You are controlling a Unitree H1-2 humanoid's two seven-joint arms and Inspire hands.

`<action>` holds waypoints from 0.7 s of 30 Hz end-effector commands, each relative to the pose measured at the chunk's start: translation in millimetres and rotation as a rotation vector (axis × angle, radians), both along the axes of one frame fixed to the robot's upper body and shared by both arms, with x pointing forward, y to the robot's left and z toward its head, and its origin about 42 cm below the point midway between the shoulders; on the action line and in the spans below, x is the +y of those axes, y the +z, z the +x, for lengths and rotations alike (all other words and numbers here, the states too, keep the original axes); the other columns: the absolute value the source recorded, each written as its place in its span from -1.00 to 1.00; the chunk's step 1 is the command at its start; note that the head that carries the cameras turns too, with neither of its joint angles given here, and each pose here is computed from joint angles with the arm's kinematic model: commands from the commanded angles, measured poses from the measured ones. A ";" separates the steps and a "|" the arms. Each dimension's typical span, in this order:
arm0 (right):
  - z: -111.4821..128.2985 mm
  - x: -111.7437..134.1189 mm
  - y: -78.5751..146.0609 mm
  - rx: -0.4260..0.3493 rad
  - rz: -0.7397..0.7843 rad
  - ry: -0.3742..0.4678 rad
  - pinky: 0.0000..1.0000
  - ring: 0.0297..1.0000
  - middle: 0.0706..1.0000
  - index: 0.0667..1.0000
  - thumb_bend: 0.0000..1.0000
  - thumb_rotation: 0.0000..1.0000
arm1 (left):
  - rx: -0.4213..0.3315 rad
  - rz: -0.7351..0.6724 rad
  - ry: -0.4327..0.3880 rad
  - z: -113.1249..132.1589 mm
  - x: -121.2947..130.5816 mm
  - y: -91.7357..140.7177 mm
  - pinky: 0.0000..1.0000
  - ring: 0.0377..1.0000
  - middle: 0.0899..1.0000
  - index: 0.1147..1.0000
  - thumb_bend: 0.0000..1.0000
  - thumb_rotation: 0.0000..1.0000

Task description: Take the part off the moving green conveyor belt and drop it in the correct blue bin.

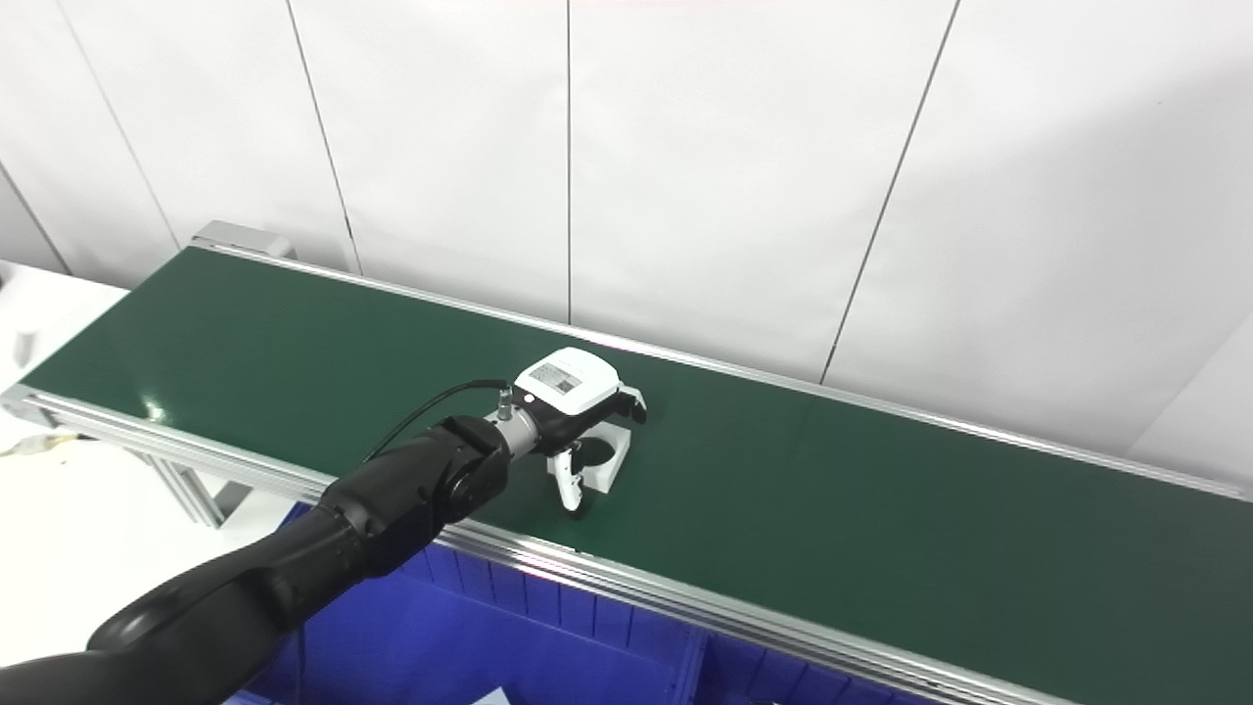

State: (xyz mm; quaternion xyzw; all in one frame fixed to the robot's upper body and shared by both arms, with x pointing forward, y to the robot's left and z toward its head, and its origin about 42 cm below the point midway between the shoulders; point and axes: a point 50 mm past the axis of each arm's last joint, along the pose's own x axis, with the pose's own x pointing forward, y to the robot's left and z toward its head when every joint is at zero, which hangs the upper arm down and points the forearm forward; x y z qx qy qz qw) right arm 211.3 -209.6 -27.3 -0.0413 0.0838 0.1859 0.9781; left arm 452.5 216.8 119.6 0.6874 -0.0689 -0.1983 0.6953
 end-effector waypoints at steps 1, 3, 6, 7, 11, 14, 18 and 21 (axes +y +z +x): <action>8.6 6.2 12.6 -0.086 0.034 0.009 0.23 0.35 0.50 0.44 0.73 -0.58 | -0.107 0.005 0.046 17.6 14.9 26.4 -0.18 -0.18 0.06 0.15 0.00 -1.00; 8.9 6.3 12.5 -0.085 0.038 0.010 0.22 0.35 0.50 0.44 0.73 -0.61 | -0.094 0.005 0.052 18.7 14.4 28.2 -0.22 -0.22 -0.02 -0.06 -0.01 -1.00; 9.1 6.3 12.6 -0.086 0.034 0.012 0.22 0.35 0.50 0.44 0.72 -0.61 | -0.081 0.008 0.057 19.8 13.6 30.8 -0.23 -0.23 -0.03 -0.09 -0.01 -1.00; 9.2 6.2 12.6 -0.086 0.032 0.013 0.22 0.35 0.50 0.44 0.72 -0.61 | -0.087 0.015 0.052 19.9 12.9 32.1 -0.23 -0.23 -0.03 -0.09 -0.01 -1.00; 9.4 6.4 12.9 -0.087 0.033 0.012 0.22 0.35 0.50 0.44 0.72 -0.60 | -0.105 0.019 0.034 20.5 11.4 36.2 -0.23 -0.21 -0.01 -0.12 -0.01 -1.00; 9.3 6.9 13.0 -0.088 0.031 0.014 0.22 0.35 0.50 0.44 0.72 -0.59 | -0.121 0.010 0.020 20.9 11.0 39.4 -0.24 -0.21 -0.01 -0.12 -0.01 -1.00; 9.4 7.8 13.1 -0.088 0.035 0.013 0.22 0.35 0.49 0.44 0.73 -0.60 | -0.111 -0.006 0.027 19.9 8.9 45.9 -0.22 -0.21 0.00 -0.11 -0.01 -1.00; 9.6 8.1 13.3 -0.089 0.033 0.015 0.21 0.35 0.50 0.44 0.72 -0.58 | -0.108 0.002 0.021 18.9 7.0 50.2 -0.21 -0.21 0.00 -0.11 -0.01 -1.00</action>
